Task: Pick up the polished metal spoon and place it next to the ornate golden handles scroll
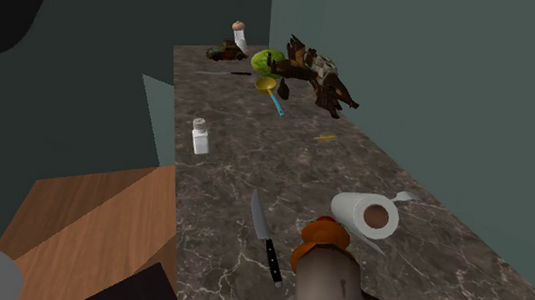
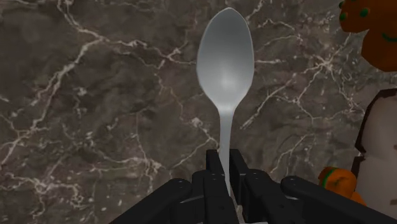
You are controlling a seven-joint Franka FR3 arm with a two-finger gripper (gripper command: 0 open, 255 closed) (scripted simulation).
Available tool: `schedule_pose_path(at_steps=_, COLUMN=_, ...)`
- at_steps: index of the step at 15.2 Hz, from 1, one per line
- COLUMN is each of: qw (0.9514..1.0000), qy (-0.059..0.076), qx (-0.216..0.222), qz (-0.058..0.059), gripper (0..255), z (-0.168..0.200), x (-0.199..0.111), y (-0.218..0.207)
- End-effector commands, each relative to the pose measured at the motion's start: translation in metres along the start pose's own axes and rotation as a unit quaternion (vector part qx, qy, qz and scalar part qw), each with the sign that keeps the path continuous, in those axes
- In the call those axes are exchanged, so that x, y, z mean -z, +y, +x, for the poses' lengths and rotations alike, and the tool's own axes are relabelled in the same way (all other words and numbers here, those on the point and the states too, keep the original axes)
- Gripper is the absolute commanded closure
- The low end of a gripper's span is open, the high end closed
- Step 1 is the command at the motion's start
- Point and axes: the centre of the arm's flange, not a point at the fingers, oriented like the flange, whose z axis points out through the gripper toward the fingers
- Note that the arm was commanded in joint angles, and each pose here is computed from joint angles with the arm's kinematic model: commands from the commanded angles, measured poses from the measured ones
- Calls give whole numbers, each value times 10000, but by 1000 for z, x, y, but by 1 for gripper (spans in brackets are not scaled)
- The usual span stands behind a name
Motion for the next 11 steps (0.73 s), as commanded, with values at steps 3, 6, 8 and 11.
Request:
schedule_pose_path(at_steps=3, qw=10000, qy=2, qx=-1, qz=-2, gripper=255, z=3, x=-21, y=4)
schedule_pose_path(at_steps=6, qw=10000, qy=2, qx=-1, qz=-2, gripper=255, z=5, x=-36, y=7)
schedule_pose_path(at_steps=8, qw=10000, qy=2, qx=-1, qz=-2, gripper=255, z=6, x=-46, y=8)
schedule_pose_path(at_steps=11, qw=10000, qy=2, qx=-1, qz=-2, gripper=255, z=9, x=-64, y=11)
